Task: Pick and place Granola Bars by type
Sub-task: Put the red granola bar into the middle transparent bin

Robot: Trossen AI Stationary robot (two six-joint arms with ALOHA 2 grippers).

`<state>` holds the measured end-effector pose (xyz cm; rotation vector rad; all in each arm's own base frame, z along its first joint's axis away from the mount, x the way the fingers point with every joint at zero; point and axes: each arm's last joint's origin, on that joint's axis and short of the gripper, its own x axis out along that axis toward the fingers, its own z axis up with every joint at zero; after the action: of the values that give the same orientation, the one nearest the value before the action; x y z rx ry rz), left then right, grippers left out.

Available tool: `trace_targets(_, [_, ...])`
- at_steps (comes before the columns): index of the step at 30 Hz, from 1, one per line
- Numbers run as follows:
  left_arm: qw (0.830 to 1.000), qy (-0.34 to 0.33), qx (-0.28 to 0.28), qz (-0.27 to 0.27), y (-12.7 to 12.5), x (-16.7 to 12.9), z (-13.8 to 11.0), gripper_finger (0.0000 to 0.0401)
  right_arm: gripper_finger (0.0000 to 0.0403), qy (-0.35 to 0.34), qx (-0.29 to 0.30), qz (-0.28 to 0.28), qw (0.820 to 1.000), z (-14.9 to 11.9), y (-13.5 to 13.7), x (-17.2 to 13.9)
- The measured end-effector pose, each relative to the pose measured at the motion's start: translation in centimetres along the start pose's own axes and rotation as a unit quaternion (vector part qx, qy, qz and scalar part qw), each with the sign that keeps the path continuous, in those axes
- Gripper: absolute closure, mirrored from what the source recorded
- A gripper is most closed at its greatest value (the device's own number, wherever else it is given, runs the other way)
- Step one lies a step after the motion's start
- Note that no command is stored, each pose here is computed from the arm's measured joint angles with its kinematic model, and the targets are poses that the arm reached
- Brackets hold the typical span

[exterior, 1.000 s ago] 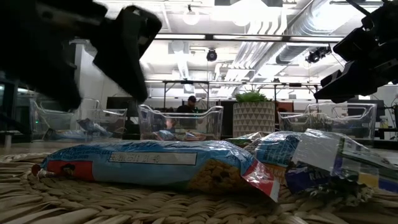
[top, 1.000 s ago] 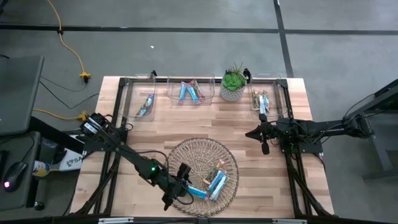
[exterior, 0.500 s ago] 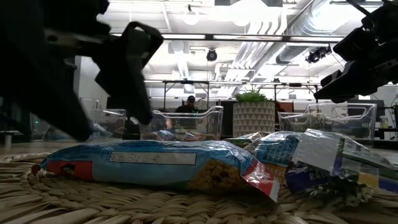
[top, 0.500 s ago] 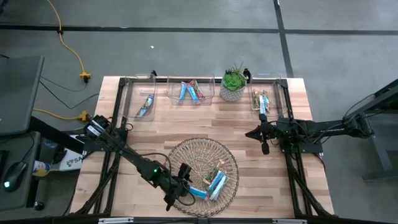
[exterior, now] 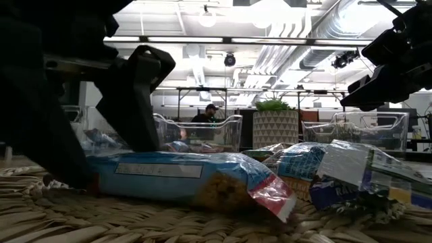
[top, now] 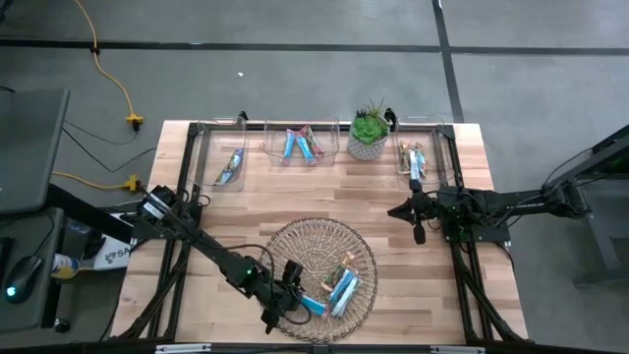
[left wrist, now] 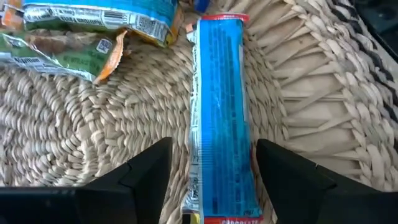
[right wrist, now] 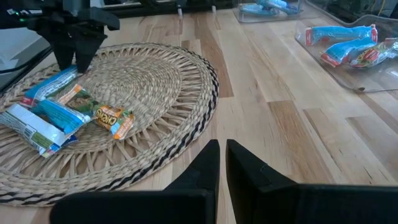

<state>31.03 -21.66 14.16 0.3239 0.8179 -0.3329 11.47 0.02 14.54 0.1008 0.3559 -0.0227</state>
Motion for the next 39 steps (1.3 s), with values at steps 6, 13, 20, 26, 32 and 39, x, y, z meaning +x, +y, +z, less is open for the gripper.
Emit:
trace_targets(6, [1.000,0.003,-0.006,0.000,0.00,0.00,-0.05,0.0170,0.0391,0.000,0.000,0.000,1.000,0.00,0.00,0.00])
trace_targets(13, [1.000,0.003,-0.016,-0.002,-0.01,0.00,-0.06,0.0170,0.0391,0.000,0.000,0.000,1.000,0.00,0.00,0.00])
trace_targets(20, [0.999,0.011,-0.028,-0.022,-0.21,0.43,-0.31,0.0170,0.0391,0.000,0.000,0.000,1.000,-0.01,0.00,0.00])
trace_targets(26, [0.998,0.010,-0.043,-0.035,-0.37,0.84,-0.37,0.0172,0.0391,-0.003,0.000,0.000,1.000,0.06,0.01,0.00])
trace_targets(32, [0.998,0.011,-0.047,-0.036,-0.38,0.84,-0.41,0.0210,0.0391,-0.006,0.000,0.000,1.000,0.11,0.01,0.00])
trace_targets(39, [0.998,0.015,-0.047,-0.037,-0.40,0.84,-0.49,0.0264,0.0391,-0.007,0.000,0.001,1.000,0.13,0.01,0.00])
